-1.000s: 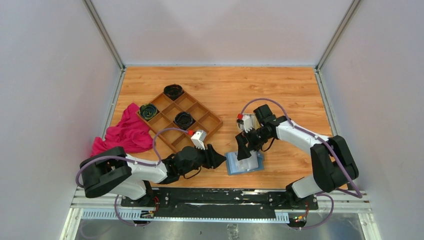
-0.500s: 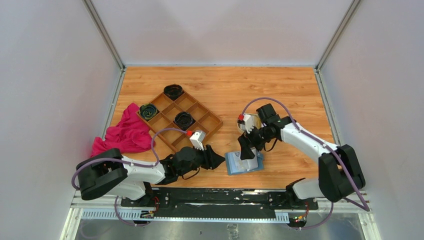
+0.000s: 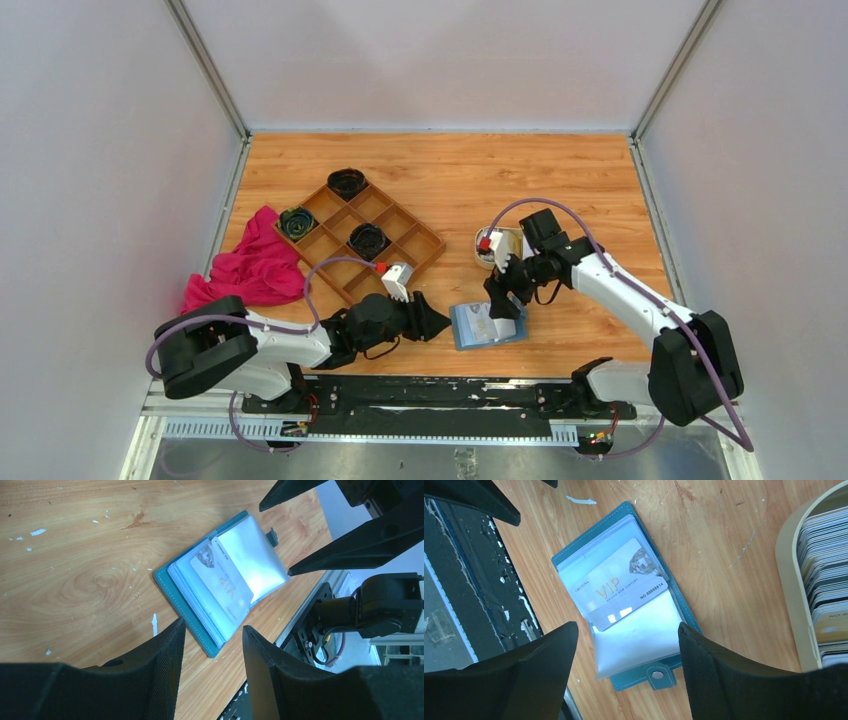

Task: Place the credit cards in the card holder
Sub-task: Turn over the card slot in the card holder.

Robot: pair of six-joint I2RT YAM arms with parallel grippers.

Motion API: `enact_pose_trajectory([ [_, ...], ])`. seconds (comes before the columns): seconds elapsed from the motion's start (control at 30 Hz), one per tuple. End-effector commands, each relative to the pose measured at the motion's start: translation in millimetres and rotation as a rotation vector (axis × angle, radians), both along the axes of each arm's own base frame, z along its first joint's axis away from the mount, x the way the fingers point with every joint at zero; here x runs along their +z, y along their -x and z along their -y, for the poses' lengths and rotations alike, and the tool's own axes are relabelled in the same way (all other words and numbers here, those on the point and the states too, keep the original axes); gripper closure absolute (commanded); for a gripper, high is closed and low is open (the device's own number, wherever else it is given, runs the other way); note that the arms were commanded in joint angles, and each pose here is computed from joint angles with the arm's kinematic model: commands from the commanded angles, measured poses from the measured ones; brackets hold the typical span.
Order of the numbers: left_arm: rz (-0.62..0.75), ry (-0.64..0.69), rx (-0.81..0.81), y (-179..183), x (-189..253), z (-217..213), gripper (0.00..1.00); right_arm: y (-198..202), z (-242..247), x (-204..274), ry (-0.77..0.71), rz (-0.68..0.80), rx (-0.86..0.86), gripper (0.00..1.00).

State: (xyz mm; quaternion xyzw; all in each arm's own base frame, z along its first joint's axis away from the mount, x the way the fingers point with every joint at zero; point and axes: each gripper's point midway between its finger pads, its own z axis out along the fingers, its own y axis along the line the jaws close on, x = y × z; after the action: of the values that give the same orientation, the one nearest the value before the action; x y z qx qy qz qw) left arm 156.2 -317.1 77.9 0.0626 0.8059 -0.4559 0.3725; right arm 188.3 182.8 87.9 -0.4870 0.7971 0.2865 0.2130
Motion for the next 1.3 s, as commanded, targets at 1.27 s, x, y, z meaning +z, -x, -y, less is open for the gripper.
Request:
enact_pose_trajectory([
  [1.27, -0.057, -0.046, -0.034, 7.6, -25.1, 3.4, 0.52, 19.0, 22.9, -32.0, 0.126, 0.025, 0.162, 0.61],
])
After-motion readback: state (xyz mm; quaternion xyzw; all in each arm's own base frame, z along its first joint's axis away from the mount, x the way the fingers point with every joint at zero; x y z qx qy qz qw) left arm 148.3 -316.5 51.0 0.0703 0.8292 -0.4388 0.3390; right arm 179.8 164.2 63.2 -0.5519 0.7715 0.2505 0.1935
